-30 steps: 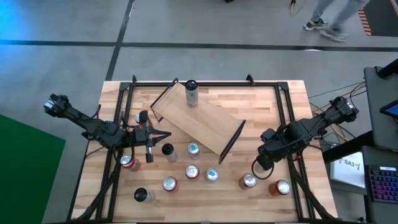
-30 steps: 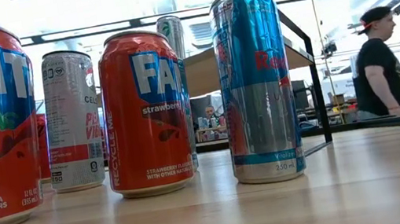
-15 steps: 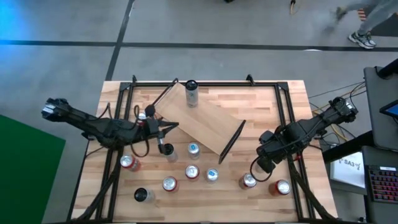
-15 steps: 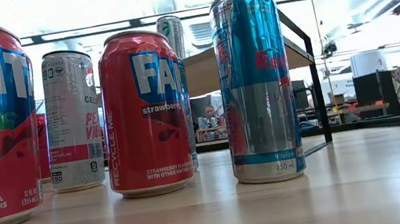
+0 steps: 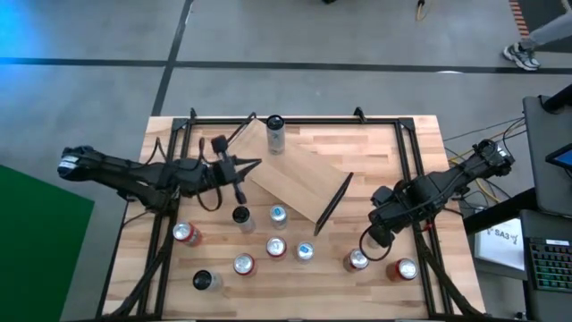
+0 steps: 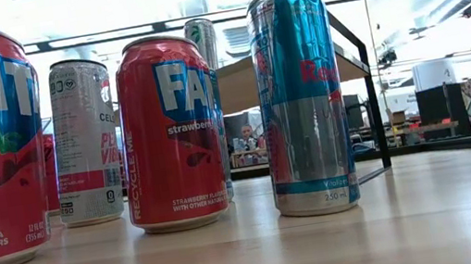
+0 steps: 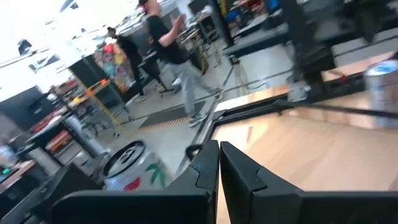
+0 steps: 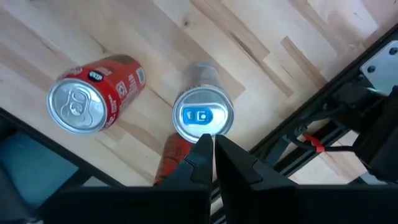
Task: Place canned beverage on shelf
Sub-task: Put the white/pink soda can on the shelf
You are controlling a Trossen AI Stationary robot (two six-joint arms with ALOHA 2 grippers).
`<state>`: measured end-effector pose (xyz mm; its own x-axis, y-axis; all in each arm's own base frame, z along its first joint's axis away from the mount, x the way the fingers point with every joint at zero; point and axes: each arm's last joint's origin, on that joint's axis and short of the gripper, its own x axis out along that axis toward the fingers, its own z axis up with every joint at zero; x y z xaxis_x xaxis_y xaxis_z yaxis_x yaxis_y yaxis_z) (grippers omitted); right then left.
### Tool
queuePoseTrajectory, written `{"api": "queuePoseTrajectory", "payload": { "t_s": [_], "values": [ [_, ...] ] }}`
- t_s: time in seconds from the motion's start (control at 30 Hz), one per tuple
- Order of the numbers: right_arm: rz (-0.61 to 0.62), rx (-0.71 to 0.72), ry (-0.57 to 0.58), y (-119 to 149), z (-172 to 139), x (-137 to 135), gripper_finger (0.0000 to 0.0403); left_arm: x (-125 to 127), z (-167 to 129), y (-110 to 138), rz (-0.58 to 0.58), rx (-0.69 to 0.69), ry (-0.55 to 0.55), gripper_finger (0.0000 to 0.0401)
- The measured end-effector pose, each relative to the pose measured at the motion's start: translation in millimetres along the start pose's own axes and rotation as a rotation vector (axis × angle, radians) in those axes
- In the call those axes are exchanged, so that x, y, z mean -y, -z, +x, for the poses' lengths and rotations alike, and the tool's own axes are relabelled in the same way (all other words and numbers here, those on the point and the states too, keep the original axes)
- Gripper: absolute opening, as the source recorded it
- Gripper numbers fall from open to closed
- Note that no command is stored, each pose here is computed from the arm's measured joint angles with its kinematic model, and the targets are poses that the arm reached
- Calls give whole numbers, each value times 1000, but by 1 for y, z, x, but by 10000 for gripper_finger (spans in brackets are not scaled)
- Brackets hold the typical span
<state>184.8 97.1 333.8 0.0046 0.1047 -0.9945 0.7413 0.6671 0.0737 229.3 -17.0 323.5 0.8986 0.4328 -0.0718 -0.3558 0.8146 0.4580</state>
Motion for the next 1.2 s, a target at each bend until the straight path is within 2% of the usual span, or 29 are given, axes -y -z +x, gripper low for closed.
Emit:
{"api": "queuePoseTrajectory", "payload": {
  "t_s": [0.17,0.3,0.5,0.63,1.2],
  "values": [
    [0,13,3,0,0,0,9,-7,18,12,-16,-51,-45,0],
    [1,14,3,0,0,0,9,-9,35,21,-33,-52,-14,0],
    [25,16,1,-1,0,0,9,-12,58,35,-39,-95,-54,0],
    [25,17,0,-1,0,0,9,-16,68,37,-42,-109,-79,0],
    [26,40,3,-1,0,0,9,-21,85,44,-57,-141,-118,0]
  ]
}}
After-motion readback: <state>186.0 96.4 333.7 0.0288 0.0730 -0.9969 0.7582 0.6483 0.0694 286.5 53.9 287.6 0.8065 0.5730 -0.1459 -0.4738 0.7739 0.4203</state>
